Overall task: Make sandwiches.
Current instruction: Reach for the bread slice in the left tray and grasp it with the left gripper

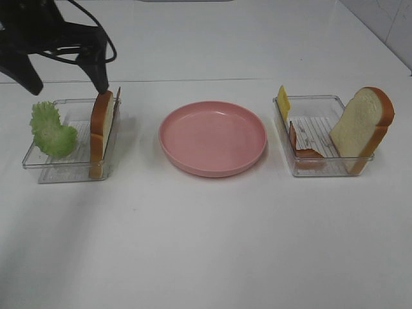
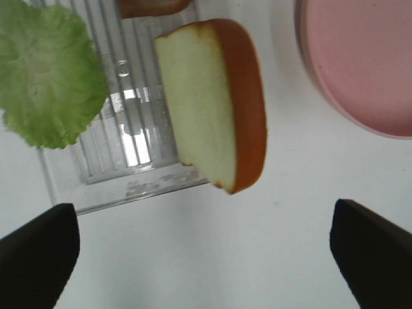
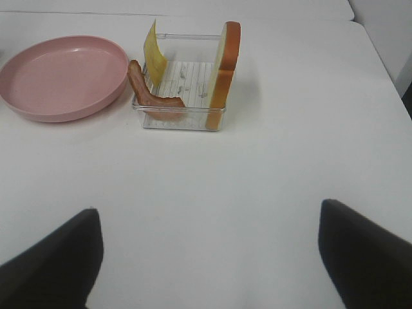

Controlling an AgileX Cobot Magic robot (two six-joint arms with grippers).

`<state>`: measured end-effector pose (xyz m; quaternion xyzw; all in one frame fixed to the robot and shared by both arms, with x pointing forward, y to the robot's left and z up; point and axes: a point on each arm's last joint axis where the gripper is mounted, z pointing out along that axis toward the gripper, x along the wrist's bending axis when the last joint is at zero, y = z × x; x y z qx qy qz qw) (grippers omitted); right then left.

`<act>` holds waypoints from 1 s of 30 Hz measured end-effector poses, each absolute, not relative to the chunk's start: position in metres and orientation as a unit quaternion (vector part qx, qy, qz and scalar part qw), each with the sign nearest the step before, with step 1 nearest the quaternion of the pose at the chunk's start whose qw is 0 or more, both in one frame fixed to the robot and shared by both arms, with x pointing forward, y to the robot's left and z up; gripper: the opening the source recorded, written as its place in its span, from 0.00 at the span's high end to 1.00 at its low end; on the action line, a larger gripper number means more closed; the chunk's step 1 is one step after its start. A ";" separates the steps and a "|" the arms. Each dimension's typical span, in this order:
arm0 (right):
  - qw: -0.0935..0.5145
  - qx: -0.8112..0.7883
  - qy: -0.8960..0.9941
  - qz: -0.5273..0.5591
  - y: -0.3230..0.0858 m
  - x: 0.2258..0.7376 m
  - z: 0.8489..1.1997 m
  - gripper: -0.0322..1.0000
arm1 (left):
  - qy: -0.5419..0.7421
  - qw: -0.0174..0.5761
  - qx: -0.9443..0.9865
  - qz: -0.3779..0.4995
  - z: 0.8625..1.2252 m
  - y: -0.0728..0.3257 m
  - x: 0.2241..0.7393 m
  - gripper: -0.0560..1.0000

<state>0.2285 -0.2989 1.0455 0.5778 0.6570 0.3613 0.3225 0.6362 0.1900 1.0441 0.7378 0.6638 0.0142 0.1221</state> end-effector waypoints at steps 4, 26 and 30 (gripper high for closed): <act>0.322 0.578 0.657 0.361 -0.299 0.229 1.046 0.17 | 0.658 0.119 0.743 0.005 1.027 0.166 0.651 0.01; 0.322 0.578 0.657 0.361 -0.299 0.229 1.046 0.17 | 0.651 0.051 0.757 0.009 0.965 0.156 0.675 0.02; 0.322 0.578 0.657 0.361 -0.299 0.229 1.046 0.17 | 0.645 0.051 0.762 0.009 0.965 0.156 0.675 0.21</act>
